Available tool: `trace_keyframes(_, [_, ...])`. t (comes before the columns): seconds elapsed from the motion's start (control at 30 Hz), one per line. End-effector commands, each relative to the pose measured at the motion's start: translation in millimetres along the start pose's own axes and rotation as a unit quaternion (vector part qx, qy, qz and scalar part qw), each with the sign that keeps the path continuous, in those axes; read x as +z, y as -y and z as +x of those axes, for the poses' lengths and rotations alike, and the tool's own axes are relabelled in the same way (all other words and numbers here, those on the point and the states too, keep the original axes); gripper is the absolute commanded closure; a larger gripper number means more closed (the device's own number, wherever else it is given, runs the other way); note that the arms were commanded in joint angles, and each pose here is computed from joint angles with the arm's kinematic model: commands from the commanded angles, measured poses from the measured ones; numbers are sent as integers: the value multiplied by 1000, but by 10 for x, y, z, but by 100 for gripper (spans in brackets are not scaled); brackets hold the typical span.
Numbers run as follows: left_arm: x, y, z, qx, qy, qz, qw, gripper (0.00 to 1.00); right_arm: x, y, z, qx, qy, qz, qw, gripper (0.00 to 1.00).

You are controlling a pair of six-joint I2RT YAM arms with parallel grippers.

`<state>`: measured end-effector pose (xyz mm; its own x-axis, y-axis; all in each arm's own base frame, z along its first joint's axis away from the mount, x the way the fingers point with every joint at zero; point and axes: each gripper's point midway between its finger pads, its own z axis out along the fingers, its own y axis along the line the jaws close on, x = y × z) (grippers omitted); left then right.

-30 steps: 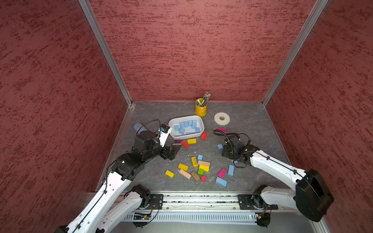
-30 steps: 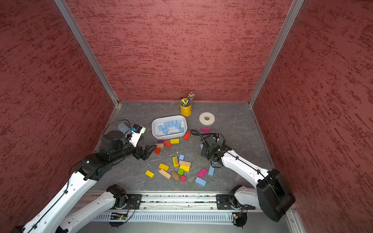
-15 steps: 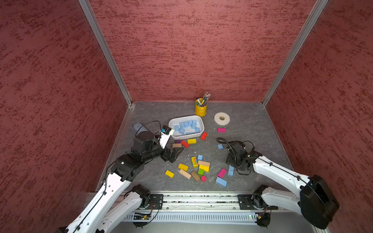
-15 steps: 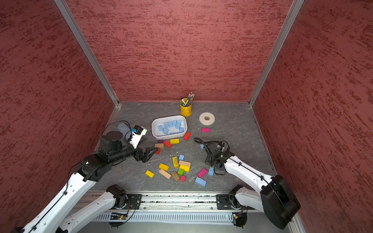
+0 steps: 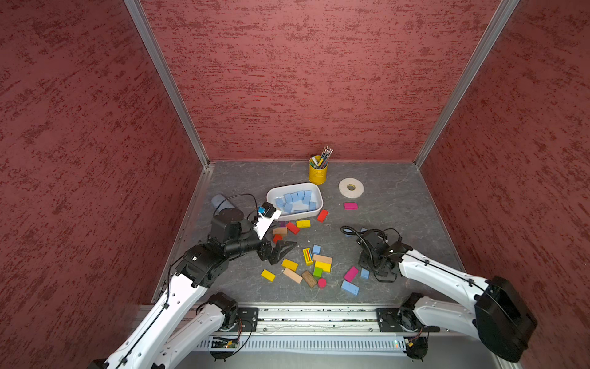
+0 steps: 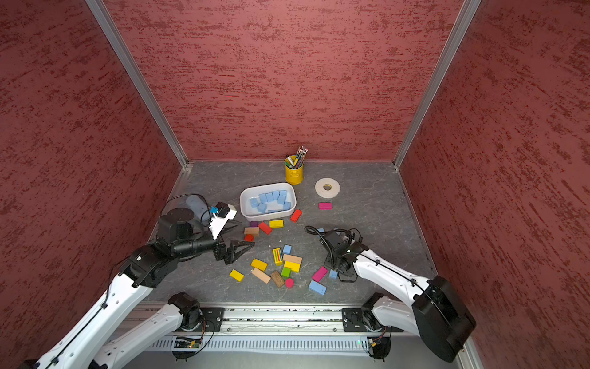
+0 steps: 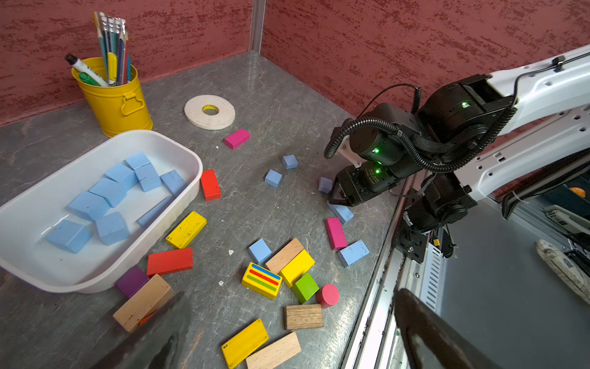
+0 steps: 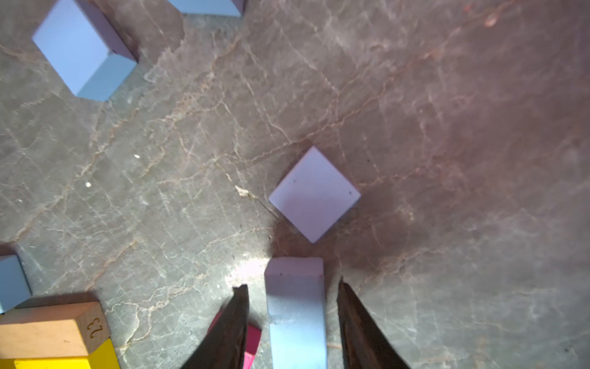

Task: Pick out the blue building blocks
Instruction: Pick up the building block from the center of the board.

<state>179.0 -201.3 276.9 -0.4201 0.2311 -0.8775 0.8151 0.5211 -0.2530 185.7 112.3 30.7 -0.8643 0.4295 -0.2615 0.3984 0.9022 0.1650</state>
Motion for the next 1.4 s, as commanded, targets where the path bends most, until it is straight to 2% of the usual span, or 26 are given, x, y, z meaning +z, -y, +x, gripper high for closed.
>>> trace_keyframes(0.0, [23,87,10,14,0,32,999,0,21,53,66,8,-5,13,1000,54])
trace_keyframes(0.17, [32,80,24,13,-2,31,999,0,52,36,102,0,-9,17,1000,56])
trace_keyframes(0.43, [33,66,34,14,-4,27,1000,0,110,47,137,-8,-12,26,1000,66])
trace_keyframes(0.73, [32,53,38,14,-4,23,1000,0,112,11,120,-13,-9,25,1000,73])
trace_keyframes(1.13, [21,48,35,16,-3,19,1000,0,-178,-251,-223,-32,48,9,998,78])
trace_keyframes(1.37, [25,46,43,16,-5,18,1000,0,-383,-567,-517,-61,87,-1,994,79])
